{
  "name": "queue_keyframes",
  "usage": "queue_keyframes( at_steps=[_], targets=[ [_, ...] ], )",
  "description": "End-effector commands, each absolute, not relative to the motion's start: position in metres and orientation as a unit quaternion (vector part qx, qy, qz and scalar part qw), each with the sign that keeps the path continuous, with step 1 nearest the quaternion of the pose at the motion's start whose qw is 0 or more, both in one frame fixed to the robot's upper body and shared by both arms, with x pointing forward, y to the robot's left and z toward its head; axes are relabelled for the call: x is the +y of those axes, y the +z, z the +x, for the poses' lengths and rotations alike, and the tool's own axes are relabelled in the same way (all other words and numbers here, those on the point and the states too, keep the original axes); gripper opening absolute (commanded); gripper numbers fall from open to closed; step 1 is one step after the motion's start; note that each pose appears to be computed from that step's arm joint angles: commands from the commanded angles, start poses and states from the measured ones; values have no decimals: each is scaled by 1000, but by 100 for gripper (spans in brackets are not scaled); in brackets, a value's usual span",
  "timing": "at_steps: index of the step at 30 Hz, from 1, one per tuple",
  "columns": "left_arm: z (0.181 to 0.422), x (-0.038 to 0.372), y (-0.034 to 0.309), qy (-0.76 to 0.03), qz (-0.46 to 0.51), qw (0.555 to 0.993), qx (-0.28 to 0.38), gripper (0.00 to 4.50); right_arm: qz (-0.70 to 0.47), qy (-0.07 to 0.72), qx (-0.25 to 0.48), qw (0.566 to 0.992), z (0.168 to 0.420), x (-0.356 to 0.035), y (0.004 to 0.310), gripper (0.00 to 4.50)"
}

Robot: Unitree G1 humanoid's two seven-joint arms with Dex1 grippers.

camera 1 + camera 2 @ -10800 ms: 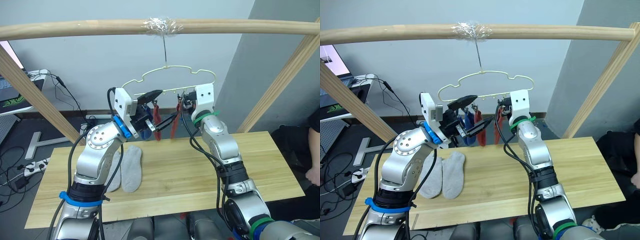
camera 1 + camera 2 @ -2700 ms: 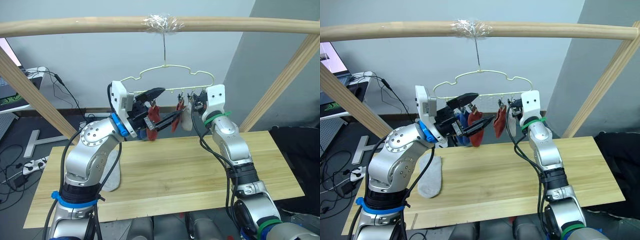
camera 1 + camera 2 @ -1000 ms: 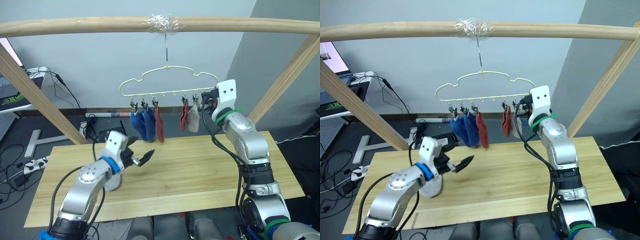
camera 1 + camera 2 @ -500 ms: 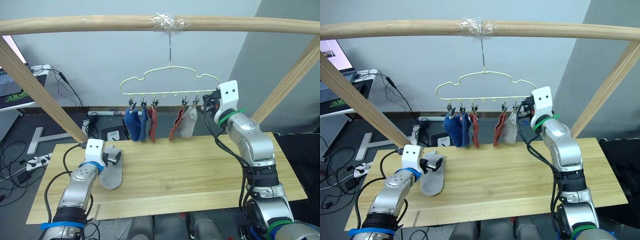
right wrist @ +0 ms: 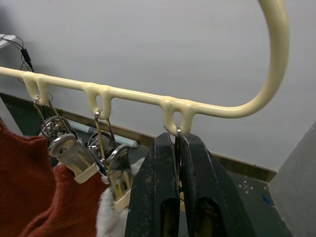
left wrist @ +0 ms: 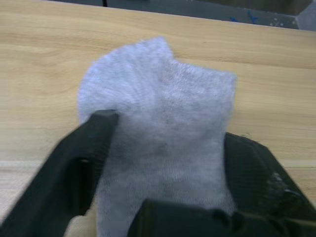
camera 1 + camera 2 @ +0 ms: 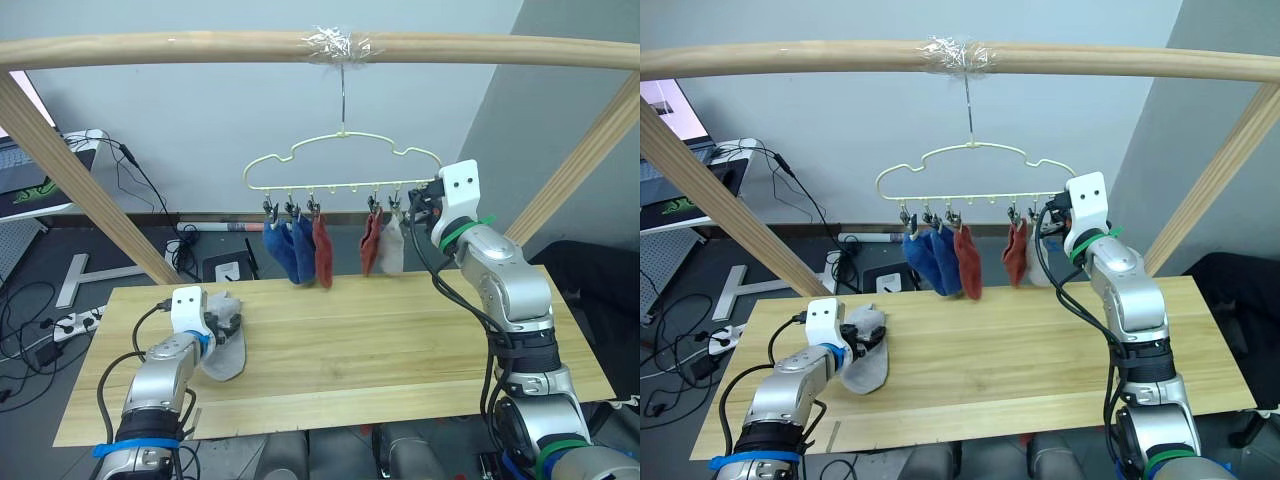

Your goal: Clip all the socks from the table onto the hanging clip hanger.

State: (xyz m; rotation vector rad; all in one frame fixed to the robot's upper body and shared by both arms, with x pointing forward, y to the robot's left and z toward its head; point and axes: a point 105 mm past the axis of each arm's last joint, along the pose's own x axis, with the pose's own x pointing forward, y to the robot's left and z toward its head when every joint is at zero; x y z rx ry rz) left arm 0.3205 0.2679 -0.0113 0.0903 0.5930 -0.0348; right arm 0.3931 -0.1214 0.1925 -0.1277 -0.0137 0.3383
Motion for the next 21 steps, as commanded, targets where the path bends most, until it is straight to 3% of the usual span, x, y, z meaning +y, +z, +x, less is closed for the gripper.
queue_keyframes(
  at_steps=[1,5,9,14,21],
  targets=[
    [312,271,-20,-21,43,949,310,239,-62,156,-29,985,391,-131,207,0],
    [313,265,-19,-40,62,951,301,120,-65,155,-30,985,391,-133,208,0],
    [325,192,20,-176,52,965,187,6,-40,154,-7,987,391,-142,212,0],
    [322,140,47,-252,25,959,130,1,17,147,37,988,391,-151,216,0],
    [287,34,123,-455,48,888,-46,1,101,144,117,977,387,-158,222,0]
  ],
)
